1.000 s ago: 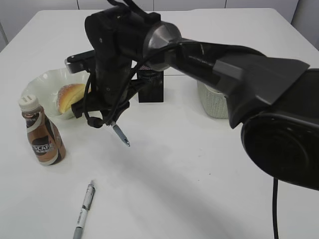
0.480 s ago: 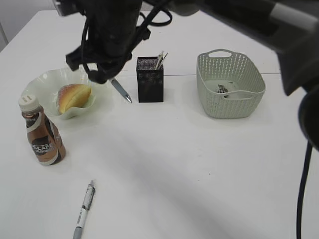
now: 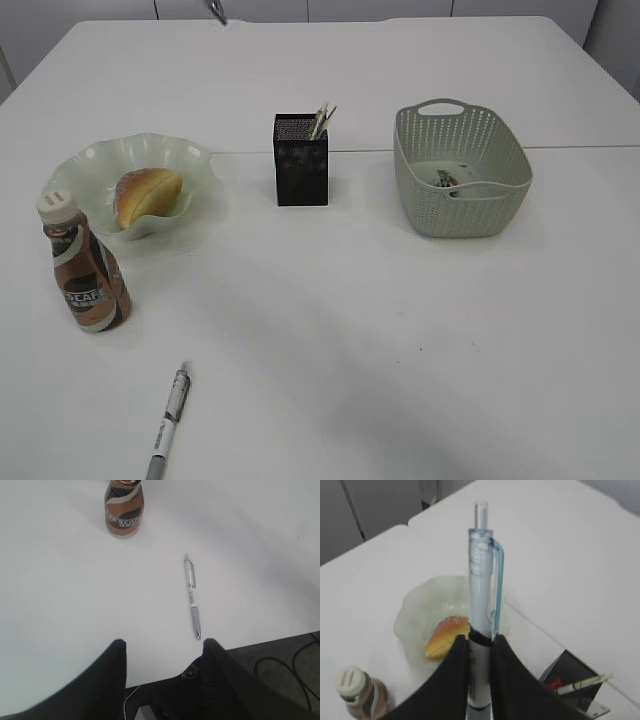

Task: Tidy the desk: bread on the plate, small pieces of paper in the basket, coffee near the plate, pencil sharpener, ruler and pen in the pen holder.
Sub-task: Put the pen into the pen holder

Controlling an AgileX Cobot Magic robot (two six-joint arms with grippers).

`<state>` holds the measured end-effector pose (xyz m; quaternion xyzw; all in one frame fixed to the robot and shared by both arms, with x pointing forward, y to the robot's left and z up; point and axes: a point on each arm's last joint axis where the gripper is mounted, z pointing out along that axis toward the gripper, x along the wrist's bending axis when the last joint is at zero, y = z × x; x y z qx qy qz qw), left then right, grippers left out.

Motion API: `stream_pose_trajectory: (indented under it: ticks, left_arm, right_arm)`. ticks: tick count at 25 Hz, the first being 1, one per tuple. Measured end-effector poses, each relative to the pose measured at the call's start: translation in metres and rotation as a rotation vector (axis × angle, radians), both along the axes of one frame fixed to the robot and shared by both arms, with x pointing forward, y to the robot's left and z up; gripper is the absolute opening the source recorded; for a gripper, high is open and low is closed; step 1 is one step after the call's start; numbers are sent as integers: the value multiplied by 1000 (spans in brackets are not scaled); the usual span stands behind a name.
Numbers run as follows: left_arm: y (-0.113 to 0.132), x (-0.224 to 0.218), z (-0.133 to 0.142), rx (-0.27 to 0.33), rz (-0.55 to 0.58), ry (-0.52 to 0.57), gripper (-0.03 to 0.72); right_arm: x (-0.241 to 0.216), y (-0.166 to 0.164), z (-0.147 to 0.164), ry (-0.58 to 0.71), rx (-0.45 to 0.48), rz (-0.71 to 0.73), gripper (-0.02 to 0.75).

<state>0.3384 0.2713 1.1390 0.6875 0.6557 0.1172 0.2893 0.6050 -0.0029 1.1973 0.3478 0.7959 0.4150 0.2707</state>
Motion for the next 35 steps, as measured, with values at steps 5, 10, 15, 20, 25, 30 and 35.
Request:
stream_pose_trajectory:
  ticks: [5, 10, 15, 20, 25, 30, 35]
  left_arm:
    - [0, 0, 0, 0, 0, 0, 363]
    - [0, 0, 0, 0, 0, 0, 363]
    - [0, 0, 0, 2, 1, 0, 363]
    - [3, 1, 0, 30, 9, -5, 362]
    - [3, 1, 0, 38, 12, -6, 362]
    - [3, 1, 0, 38, 12, -6, 361]
    - [5, 1, -1, 53, 17, -8, 361]
  right_arm:
    - [0, -2, 20, -142, 48, 15, 57]
    - [5, -1, 35, -337, 80, 16, 57]
    - [10, 4, 34, -482, 89, 39, 57]
    - [16, 14, 0, -510, 92, 96, 57]
    - [12, 4, -32, -561, 141, 147, 57]
    - [18, -28, -62, -598, 215, 127, 57]
    - [32, -59, -88, -575, 315, 23, 56]
